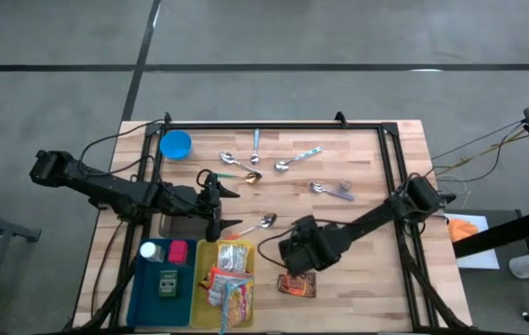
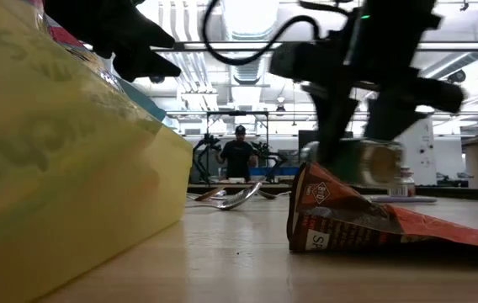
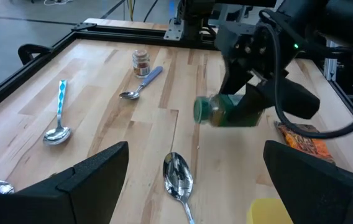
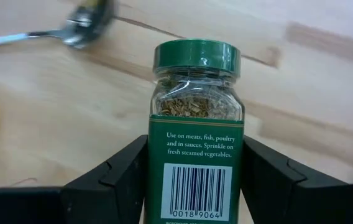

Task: Pick & Place Food Item
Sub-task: Put the green seasoning bottle into the blue bin

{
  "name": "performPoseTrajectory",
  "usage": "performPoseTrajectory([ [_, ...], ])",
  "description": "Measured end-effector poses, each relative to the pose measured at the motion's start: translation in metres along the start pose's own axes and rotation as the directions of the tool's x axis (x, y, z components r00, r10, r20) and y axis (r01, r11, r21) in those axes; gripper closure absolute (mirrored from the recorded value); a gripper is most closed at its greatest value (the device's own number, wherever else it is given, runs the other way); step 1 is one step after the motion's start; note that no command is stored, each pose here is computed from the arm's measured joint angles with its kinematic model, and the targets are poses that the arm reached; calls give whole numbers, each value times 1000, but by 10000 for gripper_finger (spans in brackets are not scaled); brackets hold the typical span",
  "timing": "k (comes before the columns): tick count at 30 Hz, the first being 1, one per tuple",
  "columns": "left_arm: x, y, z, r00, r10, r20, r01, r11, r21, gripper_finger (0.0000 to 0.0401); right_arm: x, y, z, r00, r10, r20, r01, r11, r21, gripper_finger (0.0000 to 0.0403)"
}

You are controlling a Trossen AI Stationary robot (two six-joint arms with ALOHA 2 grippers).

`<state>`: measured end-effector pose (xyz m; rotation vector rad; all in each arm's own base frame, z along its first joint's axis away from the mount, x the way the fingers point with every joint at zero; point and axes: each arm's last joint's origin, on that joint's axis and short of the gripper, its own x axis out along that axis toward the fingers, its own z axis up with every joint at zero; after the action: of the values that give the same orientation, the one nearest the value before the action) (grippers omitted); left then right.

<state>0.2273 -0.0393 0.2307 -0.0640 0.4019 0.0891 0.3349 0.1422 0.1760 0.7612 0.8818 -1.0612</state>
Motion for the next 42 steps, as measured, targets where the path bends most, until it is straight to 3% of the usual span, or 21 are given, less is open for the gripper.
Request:
performPoseTrajectory([
  [10, 0, 0, 0, 1000, 0, 0, 0, 1000, 0, 26, 11, 27, 25, 979, 205, 2, -201, 962, -184, 195],
  [19, 0, 0, 0, 1000, 0, 0, 0, 1000, 0, 26, 15, 41, 25, 944, 325, -50, -326, 910, -254, 195],
  [42, 0, 0, -3, 1000, 5, -27, -5, 1000, 7, 26, 42, 54, 7, 929, 335, -154, -366, 892, -266, 195],
])
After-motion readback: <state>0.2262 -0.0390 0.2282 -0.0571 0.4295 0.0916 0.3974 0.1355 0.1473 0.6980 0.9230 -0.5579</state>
